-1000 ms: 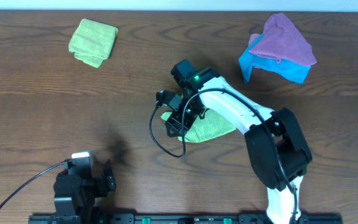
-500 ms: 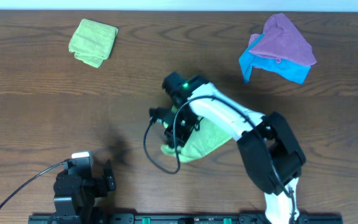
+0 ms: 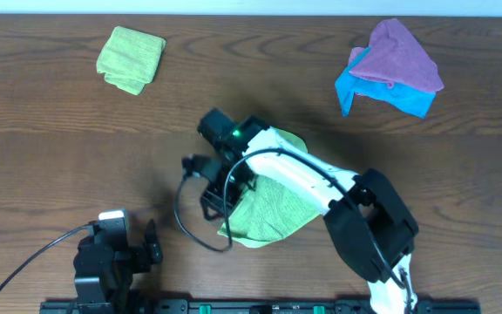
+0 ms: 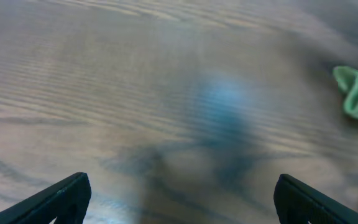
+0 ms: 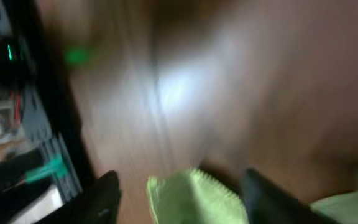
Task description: Fold the cloth
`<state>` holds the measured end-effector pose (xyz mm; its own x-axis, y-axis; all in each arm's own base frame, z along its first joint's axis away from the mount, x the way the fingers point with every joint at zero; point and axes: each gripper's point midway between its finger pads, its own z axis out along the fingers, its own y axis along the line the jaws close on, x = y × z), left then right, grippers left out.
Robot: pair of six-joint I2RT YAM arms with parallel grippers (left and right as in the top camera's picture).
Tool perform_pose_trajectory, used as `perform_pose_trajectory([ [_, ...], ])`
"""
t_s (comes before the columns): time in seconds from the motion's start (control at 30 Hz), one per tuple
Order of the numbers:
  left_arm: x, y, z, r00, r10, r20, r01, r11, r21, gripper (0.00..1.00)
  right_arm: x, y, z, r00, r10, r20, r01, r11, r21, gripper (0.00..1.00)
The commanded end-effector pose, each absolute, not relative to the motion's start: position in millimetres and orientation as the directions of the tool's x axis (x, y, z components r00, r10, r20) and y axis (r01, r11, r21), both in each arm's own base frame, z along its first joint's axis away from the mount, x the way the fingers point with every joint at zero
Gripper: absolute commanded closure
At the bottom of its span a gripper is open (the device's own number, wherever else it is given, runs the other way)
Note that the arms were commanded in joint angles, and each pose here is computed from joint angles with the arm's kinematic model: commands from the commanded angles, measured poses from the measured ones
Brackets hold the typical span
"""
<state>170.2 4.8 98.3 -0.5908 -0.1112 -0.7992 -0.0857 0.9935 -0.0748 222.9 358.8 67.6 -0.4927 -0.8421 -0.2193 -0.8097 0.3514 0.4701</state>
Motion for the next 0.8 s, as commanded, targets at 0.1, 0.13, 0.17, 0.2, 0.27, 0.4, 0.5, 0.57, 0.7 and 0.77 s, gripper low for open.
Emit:
perform_pose_trajectory([
  [0.1,176,-22,107,-0.57,-0.162,-0.806,0.016,0.978,-0.207,0.04,278,361,122,-0.614,-0.719,-0.326,-0.779,0.482,0.402,0.29],
  [0.13,175,-30,111,-0.573,-0.161,-0.803,0.053,0.971,-0.233,0.05,285,354,130,-0.636,-0.695,-0.336,-0.764,0.508,0.398,0.27],
  [0.17,175,-35,115,-0.582,-0.168,-0.796,0.073,0.964,-0.256,0.05,290,348,136,-0.651,-0.679,-0.341,-0.754,0.523,0.398,0.26],
  [0.2,174,-39,119,-0.593,-0.178,-0.785,0.083,0.956,-0.28,0.05,296,339,144,-0.664,-0.66,-0.351,-0.744,0.541,0.392,0.21],
  [0.27,175,-42,129,-0.616,-0.202,-0.762,0.073,0.948,-0.311,0.04,307,321,155,-0.684,-0.634,-0.36,-0.729,0.583,0.359,0.11],
  [0.4,185,-48,154,-0.692,-0.208,-0.691,0.064,0.936,-0.346,0.05,319,284,172,-0.72,-0.585,-0.373,-0.691,0.653,0.311,0.05],
  [0.5,193,-62,167,-0.815,-0.202,-0.542,0.053,0.907,-0.418,0.05,314,254,175,-0.759,-0.54,-0.365,-0.646,0.696,0.314,0.06],
  [0.57,198,-78,175,-0.875,-0.195,-0.443,0.062,0.863,-0.501,0.05,303,235,171,-0.792,-0.503,-0.345,-0.604,0.728,0.325,0.07],
  [0.7,210,-102,173,-0.939,-0.215,-0.269,0.009,0.765,-0.644,0.05,281,207,163,-0.848,-0.406,-0.341,-0.515,0.783,0.349,0.07],
  [0.77,212,-109,165,-0.955,-0.258,-0.146,-0.086,0.714,-0.695,0.05,271,197,163,-0.867,-0.353,-0.352,-0.476,0.796,0.373,0.07],
])
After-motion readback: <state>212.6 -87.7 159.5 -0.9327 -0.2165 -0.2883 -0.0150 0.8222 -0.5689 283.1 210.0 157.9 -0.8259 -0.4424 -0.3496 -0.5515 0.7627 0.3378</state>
